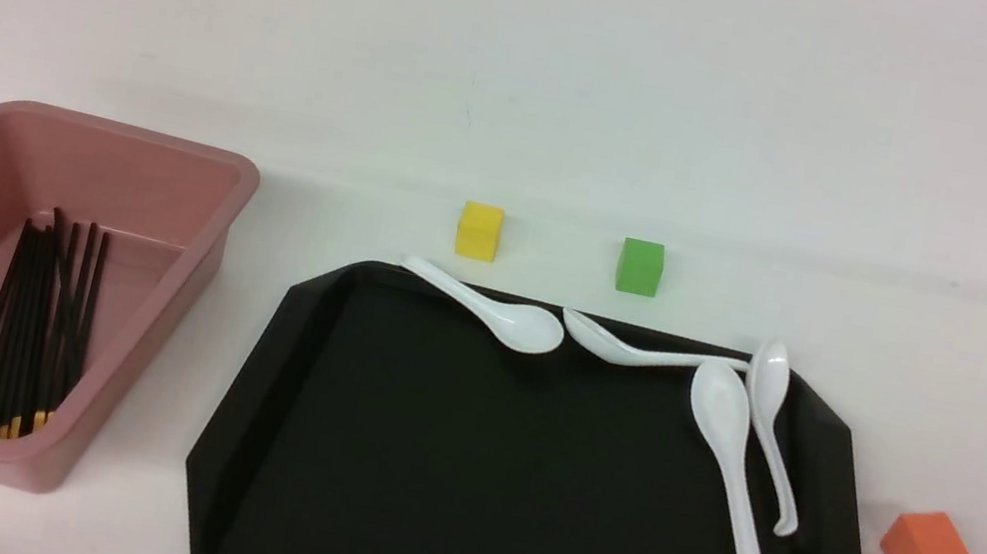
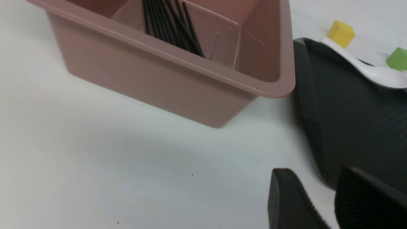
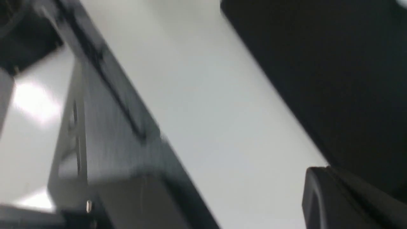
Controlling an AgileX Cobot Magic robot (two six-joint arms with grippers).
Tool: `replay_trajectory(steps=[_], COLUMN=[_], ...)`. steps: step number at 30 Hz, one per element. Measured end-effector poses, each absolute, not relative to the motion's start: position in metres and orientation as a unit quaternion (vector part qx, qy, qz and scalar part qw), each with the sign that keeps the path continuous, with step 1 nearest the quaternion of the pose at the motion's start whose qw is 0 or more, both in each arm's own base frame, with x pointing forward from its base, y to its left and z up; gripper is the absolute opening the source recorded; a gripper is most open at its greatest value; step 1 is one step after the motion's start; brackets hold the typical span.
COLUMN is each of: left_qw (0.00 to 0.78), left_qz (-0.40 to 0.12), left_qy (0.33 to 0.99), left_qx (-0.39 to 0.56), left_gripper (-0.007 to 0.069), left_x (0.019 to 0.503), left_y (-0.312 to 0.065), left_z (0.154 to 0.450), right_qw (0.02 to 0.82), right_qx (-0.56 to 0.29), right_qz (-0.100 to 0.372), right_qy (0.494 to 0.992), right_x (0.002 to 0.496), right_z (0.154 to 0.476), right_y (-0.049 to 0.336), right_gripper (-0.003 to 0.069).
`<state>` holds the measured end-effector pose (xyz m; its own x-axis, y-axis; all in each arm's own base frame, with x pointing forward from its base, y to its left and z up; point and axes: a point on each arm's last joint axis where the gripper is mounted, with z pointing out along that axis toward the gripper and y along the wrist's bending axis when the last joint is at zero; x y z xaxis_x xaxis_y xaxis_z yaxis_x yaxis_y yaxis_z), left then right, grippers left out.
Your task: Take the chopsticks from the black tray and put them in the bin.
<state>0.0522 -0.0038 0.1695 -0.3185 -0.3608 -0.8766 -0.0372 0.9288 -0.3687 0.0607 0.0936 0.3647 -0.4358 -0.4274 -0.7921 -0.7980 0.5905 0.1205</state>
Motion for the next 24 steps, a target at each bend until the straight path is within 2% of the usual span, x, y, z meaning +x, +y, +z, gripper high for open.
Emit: replay_trajectory(steps=[3, 8, 14, 24], left_qw=[0.57, 0.57, 0.57, 0.57], left_qz=[-0.142, -0.142, -0.142, -0.142], left_qy=[0.799, 0.799, 0.799, 0.799], left_qx=[-0.124, -0.124, -0.124, -0.124], left_gripper=[0.0239, 0.0239, 0.0239, 0.0239], left_x=[0.052, 0.052, 0.052, 0.052], left_y=[-0.004, -0.004, -0.004, -0.004], left_z=[0.169, 0.169, 0.169, 0.169], right_qw=[0.452, 0.536, 0.562, 0.562], right_qx=[-0.35, -0.314, -0.3, -0.3], right_qz=[0.291, 0.331, 0.343, 0.342], right_qy=[0.767, 0.711, 0.691, 0.691], right_x=[0.051, 0.052, 0.055, 0.056], right_z=[0.342, 0.308, 0.297, 0.294], right_y=[0.079, 0.075, 0.078, 0.079], right_gripper=[0.0009, 0.0012, 0.0015, 0.0026])
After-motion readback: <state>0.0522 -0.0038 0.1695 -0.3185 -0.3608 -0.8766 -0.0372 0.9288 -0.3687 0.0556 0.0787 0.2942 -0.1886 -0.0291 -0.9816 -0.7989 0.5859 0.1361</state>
